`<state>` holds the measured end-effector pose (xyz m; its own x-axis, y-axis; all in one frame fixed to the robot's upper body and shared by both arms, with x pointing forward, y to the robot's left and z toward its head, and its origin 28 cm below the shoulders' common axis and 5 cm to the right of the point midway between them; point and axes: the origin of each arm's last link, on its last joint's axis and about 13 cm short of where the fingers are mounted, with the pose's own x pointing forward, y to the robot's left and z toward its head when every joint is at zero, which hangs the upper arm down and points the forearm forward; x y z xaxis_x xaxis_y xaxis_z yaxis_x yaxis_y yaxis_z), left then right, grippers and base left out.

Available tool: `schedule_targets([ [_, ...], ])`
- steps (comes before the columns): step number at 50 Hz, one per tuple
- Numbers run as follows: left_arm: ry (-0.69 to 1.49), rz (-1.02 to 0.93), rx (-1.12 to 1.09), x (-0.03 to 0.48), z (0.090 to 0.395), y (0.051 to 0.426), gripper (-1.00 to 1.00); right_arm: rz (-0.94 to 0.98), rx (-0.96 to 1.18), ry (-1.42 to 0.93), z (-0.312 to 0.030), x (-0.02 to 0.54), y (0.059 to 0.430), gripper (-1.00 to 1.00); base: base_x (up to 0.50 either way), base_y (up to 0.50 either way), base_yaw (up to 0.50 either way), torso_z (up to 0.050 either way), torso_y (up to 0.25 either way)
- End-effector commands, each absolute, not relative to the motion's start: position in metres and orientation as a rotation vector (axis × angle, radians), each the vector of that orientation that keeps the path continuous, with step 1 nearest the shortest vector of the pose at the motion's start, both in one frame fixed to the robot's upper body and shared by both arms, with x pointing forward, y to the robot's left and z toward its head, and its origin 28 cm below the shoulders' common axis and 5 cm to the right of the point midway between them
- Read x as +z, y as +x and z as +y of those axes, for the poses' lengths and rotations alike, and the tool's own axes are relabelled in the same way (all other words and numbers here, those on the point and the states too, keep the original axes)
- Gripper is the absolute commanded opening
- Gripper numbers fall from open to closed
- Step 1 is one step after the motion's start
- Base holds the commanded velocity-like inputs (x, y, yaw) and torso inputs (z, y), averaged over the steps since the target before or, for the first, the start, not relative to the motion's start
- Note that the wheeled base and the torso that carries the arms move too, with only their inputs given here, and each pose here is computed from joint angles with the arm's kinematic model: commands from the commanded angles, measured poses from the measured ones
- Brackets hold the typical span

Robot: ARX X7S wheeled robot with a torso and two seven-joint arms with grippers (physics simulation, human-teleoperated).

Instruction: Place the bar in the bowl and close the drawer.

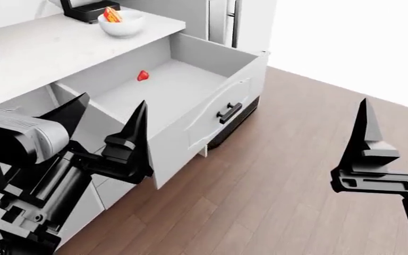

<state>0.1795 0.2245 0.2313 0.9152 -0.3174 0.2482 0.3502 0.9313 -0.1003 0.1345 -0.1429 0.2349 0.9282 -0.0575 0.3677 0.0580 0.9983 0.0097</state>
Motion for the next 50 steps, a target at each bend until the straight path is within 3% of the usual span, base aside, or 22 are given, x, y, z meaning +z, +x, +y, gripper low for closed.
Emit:
schedule_targets([
  [1,-0.145,-0.23,-0.347,0.232,0.2243,0.1793,1.0,-0.375,-0.072,-0.011,-0.1428,0.236,0.1357,1.0,0.0,0.0,0.0,0.0,0.0],
  [50,-0.141,-0.241,-0.337,0.2374,0.2266,0.1796,1.0,-0.374,-0.106,-0.072,-0.1461,0.2387,0.1353,1.0,0.34,0.26,0.0,0.0,0.0],
])
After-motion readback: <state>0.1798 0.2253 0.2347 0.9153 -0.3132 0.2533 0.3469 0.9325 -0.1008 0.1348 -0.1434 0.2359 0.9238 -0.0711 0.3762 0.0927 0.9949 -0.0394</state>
